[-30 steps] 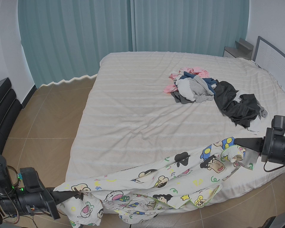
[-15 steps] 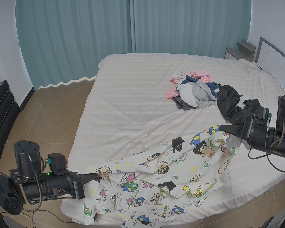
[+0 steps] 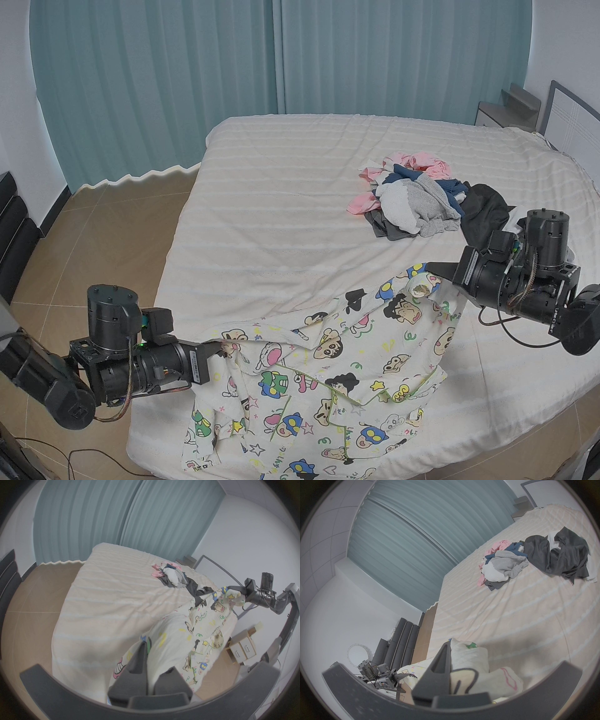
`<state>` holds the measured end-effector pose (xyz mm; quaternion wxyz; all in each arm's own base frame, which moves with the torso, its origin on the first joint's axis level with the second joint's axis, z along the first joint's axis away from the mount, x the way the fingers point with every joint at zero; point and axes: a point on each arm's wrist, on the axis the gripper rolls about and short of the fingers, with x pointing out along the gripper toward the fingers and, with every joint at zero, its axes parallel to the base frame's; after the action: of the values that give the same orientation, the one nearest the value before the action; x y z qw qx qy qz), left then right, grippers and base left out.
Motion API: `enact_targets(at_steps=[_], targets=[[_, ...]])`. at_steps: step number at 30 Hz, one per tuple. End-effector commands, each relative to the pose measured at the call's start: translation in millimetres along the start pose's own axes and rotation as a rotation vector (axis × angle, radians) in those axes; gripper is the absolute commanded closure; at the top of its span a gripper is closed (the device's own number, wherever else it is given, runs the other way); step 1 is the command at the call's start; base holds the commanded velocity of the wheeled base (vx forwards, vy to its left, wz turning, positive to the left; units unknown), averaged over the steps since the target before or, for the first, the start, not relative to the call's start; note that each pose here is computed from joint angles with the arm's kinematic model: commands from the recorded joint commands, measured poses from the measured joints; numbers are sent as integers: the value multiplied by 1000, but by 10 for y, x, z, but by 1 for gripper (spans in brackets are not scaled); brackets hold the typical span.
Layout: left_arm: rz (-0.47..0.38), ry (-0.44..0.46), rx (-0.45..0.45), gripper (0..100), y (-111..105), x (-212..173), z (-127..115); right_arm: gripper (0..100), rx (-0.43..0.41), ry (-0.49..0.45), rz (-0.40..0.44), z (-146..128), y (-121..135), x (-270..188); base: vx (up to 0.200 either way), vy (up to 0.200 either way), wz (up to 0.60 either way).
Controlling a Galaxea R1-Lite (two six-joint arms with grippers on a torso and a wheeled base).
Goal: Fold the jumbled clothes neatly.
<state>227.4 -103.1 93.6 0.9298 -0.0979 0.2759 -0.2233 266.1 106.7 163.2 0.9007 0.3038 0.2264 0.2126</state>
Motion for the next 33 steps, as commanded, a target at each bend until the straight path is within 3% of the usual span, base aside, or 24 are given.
enact_targets(at_steps=[1,5,12,18,24,33], targets=[[52,36,-23,100,107,244,-101,100,14,40,-46,-105,-157,261,0,0,0],[43,12,-90,100,103,275,-86,100,12,30,-40,-105,-167,293,0,0,0],[30,6,-99,100,119,357,-50,100,17,39,-47,-117,-199,378,0,0,0],[77,14,-113,100,237,592,-53,100,16,47,-57,-141,-257,530,0,0,0],[114,-37,-137,100,436,768,47,100,3,-11,-36,-159,-323,702,0,0,0],[140,-42,-155,100,472,863,33,100,6,-37,-43,-189,-389,814,0,0,0]])
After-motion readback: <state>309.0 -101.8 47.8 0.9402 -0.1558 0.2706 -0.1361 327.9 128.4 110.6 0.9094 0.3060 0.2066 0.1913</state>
